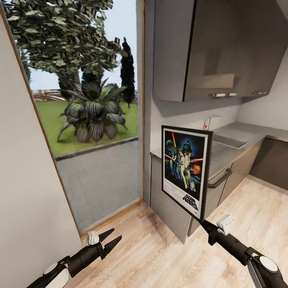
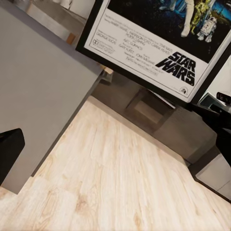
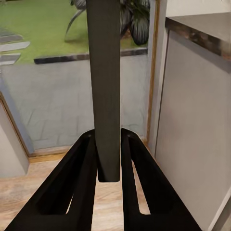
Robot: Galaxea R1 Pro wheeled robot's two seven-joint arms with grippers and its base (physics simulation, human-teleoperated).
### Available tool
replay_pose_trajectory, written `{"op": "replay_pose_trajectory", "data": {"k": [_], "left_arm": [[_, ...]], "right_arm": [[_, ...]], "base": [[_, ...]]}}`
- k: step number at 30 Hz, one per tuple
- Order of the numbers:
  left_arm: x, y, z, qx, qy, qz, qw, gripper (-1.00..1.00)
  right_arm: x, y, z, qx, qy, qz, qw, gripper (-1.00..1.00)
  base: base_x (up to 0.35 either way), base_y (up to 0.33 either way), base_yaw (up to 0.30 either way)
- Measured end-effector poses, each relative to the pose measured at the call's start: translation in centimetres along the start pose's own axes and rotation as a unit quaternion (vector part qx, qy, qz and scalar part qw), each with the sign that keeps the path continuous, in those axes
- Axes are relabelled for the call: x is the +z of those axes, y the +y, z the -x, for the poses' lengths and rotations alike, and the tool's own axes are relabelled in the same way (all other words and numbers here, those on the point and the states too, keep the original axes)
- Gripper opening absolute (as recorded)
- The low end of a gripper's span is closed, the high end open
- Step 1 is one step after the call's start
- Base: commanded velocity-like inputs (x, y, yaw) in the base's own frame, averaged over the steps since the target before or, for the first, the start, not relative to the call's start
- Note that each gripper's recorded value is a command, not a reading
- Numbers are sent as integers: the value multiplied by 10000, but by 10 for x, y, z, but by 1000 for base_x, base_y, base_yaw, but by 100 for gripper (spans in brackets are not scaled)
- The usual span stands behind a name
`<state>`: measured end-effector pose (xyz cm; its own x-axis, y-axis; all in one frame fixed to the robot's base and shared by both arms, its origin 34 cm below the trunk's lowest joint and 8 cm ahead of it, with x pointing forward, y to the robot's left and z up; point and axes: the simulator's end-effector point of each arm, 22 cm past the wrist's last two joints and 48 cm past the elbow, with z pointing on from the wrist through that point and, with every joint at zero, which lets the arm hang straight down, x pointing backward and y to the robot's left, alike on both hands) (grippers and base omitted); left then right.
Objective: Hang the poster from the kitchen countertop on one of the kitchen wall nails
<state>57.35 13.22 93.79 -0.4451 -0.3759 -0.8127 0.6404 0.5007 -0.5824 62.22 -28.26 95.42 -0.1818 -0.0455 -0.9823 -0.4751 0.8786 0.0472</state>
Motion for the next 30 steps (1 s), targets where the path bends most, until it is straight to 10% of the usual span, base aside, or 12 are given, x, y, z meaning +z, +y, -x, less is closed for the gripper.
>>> {"op": "replay_pose_trajectory", "data": {"k": [30], "left_arm": [[-6, -22, 17, -4, 3, 2, 10000, 100]], "right_arm": [[-14, 6, 25, 7, 0, -3, 10000, -100]], "base": [[0, 0, 0]]}}
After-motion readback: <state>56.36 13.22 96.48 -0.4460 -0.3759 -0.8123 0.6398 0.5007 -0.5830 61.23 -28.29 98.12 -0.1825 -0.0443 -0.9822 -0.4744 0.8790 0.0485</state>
